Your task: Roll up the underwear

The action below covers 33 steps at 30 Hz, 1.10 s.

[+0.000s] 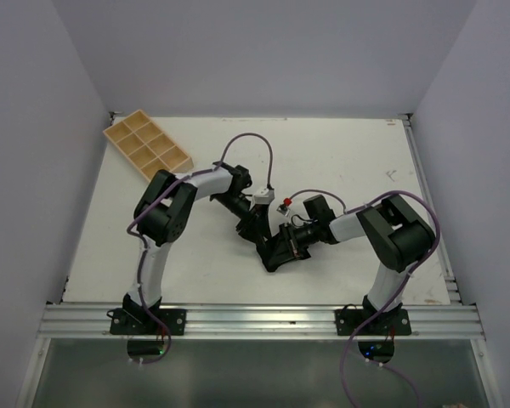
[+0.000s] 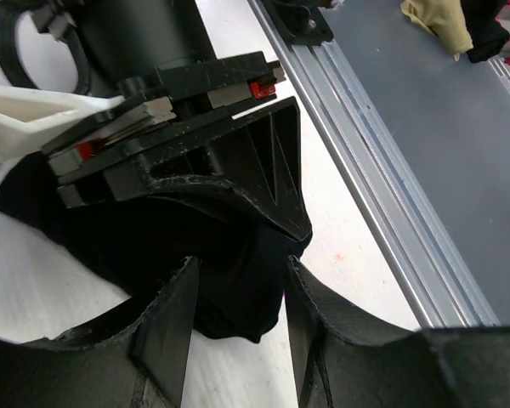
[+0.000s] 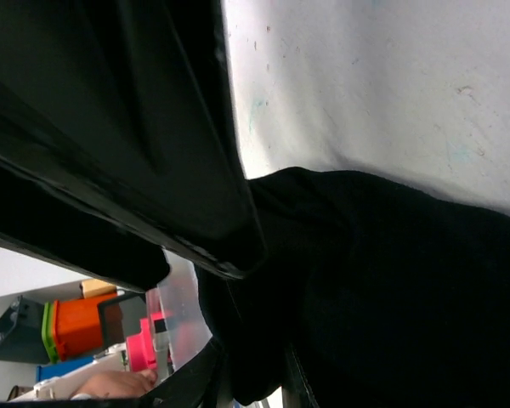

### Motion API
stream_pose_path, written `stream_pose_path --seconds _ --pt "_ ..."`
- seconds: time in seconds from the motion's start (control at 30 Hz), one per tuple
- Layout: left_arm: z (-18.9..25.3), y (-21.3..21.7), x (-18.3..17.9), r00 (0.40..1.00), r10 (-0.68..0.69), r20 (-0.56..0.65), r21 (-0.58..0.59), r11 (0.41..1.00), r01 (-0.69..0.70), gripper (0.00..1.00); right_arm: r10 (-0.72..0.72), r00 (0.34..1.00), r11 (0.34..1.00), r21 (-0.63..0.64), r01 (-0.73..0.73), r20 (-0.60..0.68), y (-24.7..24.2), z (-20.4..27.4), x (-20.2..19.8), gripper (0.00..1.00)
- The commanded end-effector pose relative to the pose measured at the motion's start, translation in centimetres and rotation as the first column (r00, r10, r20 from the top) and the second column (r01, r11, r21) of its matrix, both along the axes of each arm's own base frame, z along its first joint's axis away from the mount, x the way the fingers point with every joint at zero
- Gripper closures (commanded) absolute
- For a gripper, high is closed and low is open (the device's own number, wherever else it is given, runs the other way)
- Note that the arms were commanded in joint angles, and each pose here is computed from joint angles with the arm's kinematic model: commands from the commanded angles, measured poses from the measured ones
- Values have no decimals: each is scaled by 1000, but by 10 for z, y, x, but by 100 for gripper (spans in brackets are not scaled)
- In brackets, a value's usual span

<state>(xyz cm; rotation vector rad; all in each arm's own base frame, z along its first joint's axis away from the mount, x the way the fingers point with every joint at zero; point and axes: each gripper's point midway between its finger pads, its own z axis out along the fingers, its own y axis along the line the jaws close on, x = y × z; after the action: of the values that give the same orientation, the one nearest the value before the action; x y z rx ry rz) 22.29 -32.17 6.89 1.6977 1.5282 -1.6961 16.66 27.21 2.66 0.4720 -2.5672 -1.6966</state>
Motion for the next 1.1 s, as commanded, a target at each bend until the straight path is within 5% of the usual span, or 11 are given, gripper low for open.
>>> stream_pose_path --seconds 0.0,0.23,0.33,0.37,0.53,0.8,0.87,1.07 --pt "10 -7 -8 999 -33 -16 -77 997 32 51 -51 999 991 -124 53 19 -11 -27 -1 100" --pt "-5 -9 -25 994 -76 -77 -65 995 71 52 -48 999 991 -120 51 25 -12 -26 -2 100" --pt "-8 -12 -26 993 -76 -93 -77 995 69 61 -53 998 990 -127 56 27 -12 -26 -1 100" --pt "-9 -12 -26 992 -77 -96 -76 995 70 71 -57 998 989 -136 61 31 -13 -27 1 100" --pt "-12 -12 -31 989 -90 -115 -39 996 86 91 -89 994 974 -201 101 67 -18 -20 8 83" --pt "-23 -19 -49 977 -130 -171 18 991 135 94 -111 977 935 -313 165 182 -33 -10 24 72" --pt "-29 -19 -52 974 -139 -178 35 988 148 95 -142 973 926 -323 196 184 -36 -9 22 61" --pt "-31 -23 -51 973 -146 -177 40 987 156 96 -234 933 889 -329 319 274 -46 6 32 59"
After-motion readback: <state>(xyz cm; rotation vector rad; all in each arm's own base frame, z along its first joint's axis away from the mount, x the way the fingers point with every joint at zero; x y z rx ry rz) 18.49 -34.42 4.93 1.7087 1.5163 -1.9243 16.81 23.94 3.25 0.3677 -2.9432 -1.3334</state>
